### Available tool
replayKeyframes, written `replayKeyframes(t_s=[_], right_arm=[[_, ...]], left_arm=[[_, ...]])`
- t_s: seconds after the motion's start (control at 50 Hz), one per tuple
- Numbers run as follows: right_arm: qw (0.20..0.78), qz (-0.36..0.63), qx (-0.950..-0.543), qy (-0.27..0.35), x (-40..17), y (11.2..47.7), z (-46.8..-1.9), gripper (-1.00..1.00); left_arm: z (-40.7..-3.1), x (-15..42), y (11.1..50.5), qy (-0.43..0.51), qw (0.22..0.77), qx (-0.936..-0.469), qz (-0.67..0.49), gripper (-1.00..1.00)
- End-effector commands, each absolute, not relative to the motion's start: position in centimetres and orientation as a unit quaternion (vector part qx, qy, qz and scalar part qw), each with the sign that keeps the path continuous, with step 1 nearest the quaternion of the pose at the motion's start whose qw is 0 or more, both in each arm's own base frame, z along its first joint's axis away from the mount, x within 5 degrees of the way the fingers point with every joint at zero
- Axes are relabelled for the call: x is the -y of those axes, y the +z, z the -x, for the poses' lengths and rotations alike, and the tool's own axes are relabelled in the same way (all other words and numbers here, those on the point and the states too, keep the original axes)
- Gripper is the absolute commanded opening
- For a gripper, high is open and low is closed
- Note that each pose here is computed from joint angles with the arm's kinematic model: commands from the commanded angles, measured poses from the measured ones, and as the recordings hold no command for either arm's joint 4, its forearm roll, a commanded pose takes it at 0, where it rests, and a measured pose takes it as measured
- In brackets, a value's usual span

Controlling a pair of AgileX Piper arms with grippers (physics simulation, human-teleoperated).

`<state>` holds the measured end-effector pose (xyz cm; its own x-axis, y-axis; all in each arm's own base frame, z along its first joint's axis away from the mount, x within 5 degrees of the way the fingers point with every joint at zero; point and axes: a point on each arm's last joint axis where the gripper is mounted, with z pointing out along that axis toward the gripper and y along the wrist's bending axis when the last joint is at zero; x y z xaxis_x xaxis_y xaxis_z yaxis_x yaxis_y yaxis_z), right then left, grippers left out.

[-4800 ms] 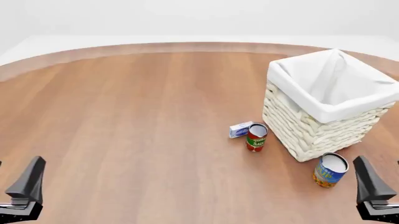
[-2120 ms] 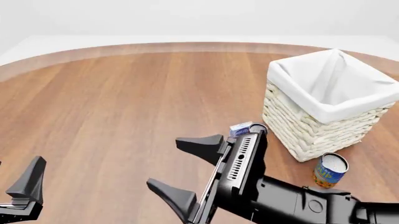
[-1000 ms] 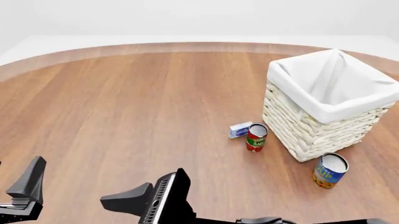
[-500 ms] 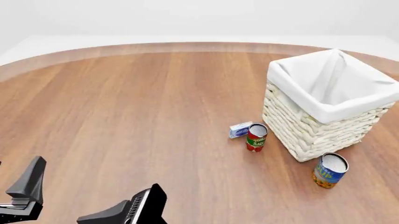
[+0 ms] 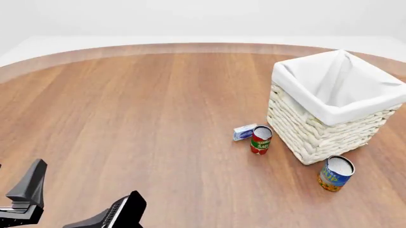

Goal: Pick up the ketchup, and put it in the basket.

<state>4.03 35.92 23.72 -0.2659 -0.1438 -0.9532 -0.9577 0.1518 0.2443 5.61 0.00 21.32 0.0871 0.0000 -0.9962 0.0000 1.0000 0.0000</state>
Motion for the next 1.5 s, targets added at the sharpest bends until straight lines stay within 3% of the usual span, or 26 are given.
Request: replayKeyframes(t_s=[0.02, 0.74, 1.5], right_arm=[[0.408, 0.439, -0.638, 0.483, -37.1, 22.9, -3.7, 1.00], [0.388, 0.413, -0.688, 0.453, -40.6, 18.0, -6.9, 1.00], [0.382, 0.417, -0.689, 0.454, -42.2, 17.5, -6.6, 1.00]], left_arm=[[-5.6, 0.0, 21.3, 0.000, 0.737, -0.676, 0.000, 1.00], [-5.6, 0.0, 21.3, 0.000, 0.737, -0.676, 0.000, 1.00], [-5.6, 0.0, 21.3, 0.000, 0.737, -0.676, 0.000, 1.00]])
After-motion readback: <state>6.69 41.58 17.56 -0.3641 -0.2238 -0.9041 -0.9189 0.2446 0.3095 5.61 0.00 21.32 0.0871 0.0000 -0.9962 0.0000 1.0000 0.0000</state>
